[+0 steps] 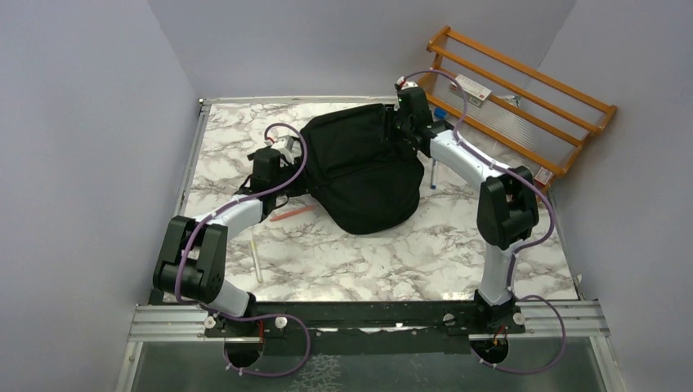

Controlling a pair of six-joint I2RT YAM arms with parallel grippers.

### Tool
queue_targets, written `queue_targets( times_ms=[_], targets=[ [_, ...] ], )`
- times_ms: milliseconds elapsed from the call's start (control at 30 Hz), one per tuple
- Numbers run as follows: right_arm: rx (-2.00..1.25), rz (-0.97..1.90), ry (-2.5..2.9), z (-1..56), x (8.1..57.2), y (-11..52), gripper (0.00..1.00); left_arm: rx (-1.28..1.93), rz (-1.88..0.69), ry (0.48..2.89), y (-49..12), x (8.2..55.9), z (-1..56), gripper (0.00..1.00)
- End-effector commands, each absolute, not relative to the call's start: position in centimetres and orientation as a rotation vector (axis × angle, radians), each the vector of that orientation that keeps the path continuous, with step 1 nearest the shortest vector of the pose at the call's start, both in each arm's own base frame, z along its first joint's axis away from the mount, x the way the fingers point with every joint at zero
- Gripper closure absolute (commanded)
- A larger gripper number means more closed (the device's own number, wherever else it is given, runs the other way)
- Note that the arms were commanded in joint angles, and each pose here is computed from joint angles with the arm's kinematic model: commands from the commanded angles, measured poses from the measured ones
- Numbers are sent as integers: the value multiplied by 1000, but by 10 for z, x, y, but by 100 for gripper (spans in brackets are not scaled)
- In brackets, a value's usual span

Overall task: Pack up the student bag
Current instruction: Unzip the student bag at the center of the board.

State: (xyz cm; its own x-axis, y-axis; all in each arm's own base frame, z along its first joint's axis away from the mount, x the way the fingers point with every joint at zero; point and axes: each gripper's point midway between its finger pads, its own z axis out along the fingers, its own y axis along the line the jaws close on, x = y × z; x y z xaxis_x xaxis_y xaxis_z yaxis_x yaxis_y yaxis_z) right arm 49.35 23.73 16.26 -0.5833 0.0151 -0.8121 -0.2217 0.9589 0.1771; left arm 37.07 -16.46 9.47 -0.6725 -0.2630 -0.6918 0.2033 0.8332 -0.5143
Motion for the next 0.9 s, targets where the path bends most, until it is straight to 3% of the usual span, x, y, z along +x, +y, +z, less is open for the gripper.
queue_targets(
  times_ms=[0,267,867],
  targets=[
    [-165,324,2241,143,506,232,53,-32,-726,2180,-167,369,100,54],
    [-179,334,2237,132,532,230,55,-8,-746,2185,-175,368,100,54],
    [-218,314,2304,104,532,231,61,1,-756,2196,-178,367,96,54]
  ],
)
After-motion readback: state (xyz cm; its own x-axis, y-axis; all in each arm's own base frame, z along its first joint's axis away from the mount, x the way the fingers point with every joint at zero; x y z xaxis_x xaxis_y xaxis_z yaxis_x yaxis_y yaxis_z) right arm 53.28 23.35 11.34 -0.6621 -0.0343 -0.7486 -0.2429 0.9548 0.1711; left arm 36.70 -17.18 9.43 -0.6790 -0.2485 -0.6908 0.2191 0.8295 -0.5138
